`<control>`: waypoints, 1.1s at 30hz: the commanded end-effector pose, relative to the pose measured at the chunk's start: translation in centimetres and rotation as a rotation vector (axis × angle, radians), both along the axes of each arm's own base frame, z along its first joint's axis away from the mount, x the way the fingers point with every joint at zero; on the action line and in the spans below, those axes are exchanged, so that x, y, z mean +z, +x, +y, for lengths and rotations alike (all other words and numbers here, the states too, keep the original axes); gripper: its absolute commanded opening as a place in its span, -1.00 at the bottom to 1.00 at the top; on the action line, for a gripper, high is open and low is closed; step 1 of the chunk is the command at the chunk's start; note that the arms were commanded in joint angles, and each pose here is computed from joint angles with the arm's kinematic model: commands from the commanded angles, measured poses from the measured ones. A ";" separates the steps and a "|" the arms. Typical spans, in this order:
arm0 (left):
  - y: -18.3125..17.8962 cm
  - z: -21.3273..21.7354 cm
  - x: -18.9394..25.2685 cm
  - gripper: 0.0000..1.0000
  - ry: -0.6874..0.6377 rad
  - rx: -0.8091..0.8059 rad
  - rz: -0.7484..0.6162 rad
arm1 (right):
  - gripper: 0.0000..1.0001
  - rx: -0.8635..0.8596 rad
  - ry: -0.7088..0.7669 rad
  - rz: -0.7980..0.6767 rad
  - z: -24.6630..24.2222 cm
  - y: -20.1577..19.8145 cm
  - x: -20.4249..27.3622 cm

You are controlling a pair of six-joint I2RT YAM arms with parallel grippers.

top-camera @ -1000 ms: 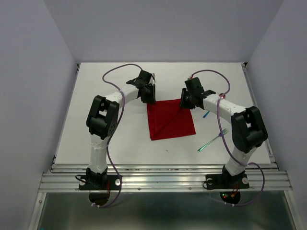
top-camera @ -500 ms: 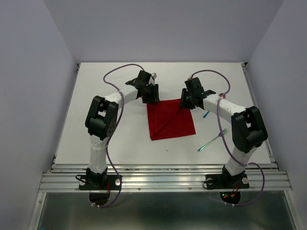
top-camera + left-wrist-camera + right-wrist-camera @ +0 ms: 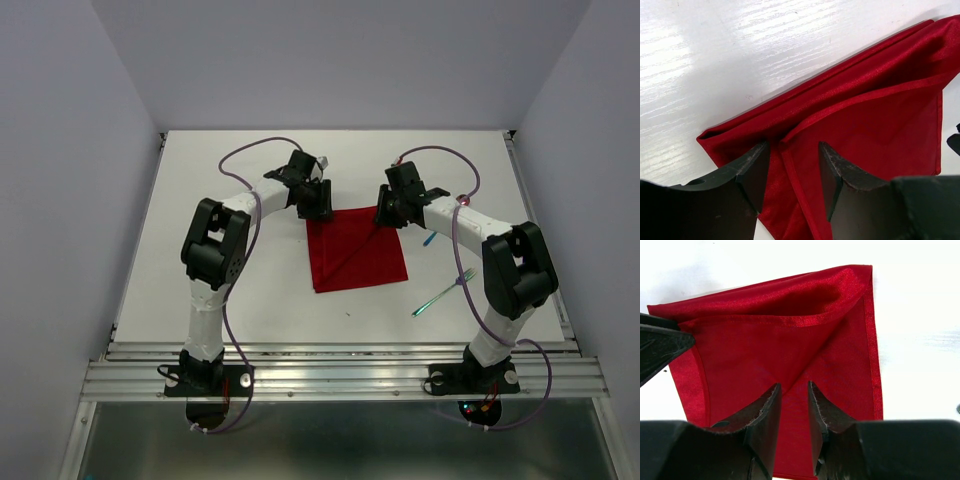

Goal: Fold the napkin into a case and place the utensils inside
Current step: Smooth out the upper triangle-folded napkin at the center of the board.

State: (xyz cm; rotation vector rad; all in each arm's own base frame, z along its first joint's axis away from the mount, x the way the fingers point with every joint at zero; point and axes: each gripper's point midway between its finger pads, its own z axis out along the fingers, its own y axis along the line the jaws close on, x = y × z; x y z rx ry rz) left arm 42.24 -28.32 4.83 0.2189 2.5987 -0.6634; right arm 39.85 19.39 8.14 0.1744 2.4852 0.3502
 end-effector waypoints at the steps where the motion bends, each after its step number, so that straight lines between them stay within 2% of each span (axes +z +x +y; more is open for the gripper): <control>1: 0.9 -0.7 1.1 0.09 -0.014 -0.023 -0.039 | -0.34 -0.002 -0.003 -0.047 -0.1 0.5 1.5; 7: 1.0 -1.0 0.9 0.06 -0.022 -0.029 -0.037 | -0.34 -0.001 -0.001 -0.043 0.0 0.4 1.4; 11: 1.1 -1.2 0.6 -0.13 -0.021 -0.033 -0.031 | -0.34 -0.003 -0.002 -0.047 -0.1 0.5 1.5; 16: 1.2 -1.4 0.6 -0.26 -0.023 -0.035 -0.029 | -0.34 -0.002 0.001 -0.051 0.0 0.5 1.7; 19: 1.1 -1.4 0.8 -0.45 -0.021 -0.036 -0.031 | -0.34 -0.003 0.002 -0.054 0.0 0.5 1.8; 20: 1.1 -1.3 0.8 -0.60 -0.020 -0.036 -0.031 | -0.34 -0.003 0.001 -0.053 0.0 0.5 1.7; 22: 1.2 -1.3 1.4 -0.77 -0.023 -0.035 -0.040 | -0.34 -0.003 0.002 -0.055 0.0 0.5 1.9; 23: 1.2 -1.2 1.6 -0.99 -0.021 -0.031 -0.042 | -0.34 -0.003 0.000 -0.056 -0.1 0.6 1.9; 33: 0.9 -0.5 3.3 -1.00 -0.023 -0.014 -0.062 | -0.38 -0.024 -0.025 -0.067 -0.4 1.3 1.8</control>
